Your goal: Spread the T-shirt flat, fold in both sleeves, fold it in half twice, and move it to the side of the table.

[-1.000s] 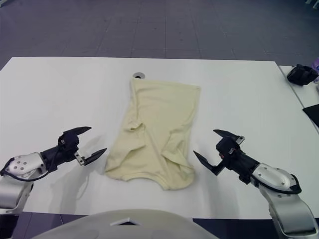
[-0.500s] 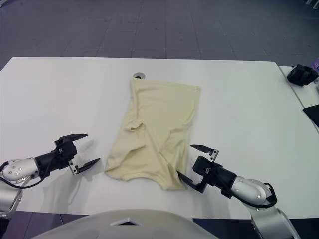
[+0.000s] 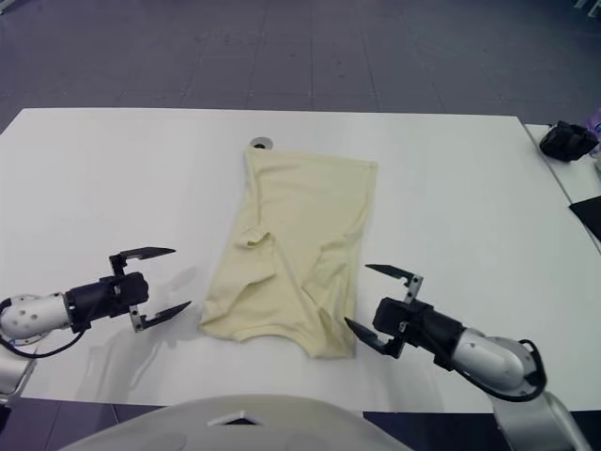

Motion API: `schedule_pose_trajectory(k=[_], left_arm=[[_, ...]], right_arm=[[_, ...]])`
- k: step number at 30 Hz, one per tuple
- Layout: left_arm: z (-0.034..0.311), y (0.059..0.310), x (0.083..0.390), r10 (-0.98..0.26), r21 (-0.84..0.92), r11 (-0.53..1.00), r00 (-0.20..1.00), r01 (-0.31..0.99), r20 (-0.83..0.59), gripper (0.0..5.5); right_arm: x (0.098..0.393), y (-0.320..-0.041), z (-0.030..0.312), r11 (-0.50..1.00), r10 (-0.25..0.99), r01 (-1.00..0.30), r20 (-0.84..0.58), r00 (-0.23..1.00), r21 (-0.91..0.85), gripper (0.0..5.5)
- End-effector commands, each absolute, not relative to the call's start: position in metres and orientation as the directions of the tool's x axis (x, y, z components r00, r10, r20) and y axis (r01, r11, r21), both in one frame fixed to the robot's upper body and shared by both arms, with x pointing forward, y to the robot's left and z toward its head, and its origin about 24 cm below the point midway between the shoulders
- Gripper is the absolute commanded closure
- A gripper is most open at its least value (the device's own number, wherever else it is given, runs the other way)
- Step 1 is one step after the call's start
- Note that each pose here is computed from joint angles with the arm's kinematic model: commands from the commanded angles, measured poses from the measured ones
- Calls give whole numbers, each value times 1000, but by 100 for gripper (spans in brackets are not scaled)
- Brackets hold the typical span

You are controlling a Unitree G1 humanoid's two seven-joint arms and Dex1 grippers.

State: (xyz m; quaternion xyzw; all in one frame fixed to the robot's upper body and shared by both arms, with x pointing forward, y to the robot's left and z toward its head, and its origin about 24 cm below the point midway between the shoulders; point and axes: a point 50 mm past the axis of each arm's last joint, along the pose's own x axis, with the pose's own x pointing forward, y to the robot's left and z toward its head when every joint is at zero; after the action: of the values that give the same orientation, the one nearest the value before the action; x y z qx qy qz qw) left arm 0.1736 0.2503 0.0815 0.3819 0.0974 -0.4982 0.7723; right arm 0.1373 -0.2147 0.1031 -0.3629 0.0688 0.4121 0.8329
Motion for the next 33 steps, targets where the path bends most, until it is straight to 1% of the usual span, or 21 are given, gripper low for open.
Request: schedule_pose_trajectory(k=[1,4,9,12,16,20,21,22,24,27,30,32,33], left_arm=[[83,251,160,-719,481,95,395,872,-572,10],[73,246,158,-728,488,37,358,872,-585,10],[57,244,161,-719,514,-1,357,858,-596,92],[50,242,161,-726,522,-21,346,853,-595,144],[44,235,163,-751,525,-59,309,849,-584,211],[38,232,169,-755,524,-93,284,846,-591,295],[37,233,170,-755,525,-96,282,846,-592,272],[36,233,171,-756,525,-99,280,845,-592,268],[34,232,172,-757,528,-107,275,842,-593,234],[32,229,176,-756,543,-127,273,830,-594,193],[30,227,179,-757,563,-114,296,818,-583,146],[30,227,180,-755,568,-118,298,814,-584,117],[29,227,179,-755,569,-118,299,814,-584,140]], right_arm=[[127,-236,104,325,604,-739,-471,642,-590,13],[113,-242,90,177,612,-771,-545,573,-611,13],[105,-238,70,30,665,-773,-564,489,-634,10],[105,-231,61,-13,708,-771,-550,442,-636,10],[97,-218,45,-61,756,-789,-545,363,-611,10],[95,-216,28,-60,751,-796,-552,361,-602,10],[96,-217,25,-52,740,-793,-556,378,-607,10],[98,-219,21,-41,726,-791,-562,396,-610,10],[96,-226,16,-25,690,-787,-580,433,-617,10],[85,-231,15,2,658,-780,-587,472,-626,10],[82,-231,15,53,633,-751,-559,535,-659,10],[74,-231,12,74,618,-742,-553,559,-667,10],[67,-231,9,65,617,-752,-566,547,-656,10]])
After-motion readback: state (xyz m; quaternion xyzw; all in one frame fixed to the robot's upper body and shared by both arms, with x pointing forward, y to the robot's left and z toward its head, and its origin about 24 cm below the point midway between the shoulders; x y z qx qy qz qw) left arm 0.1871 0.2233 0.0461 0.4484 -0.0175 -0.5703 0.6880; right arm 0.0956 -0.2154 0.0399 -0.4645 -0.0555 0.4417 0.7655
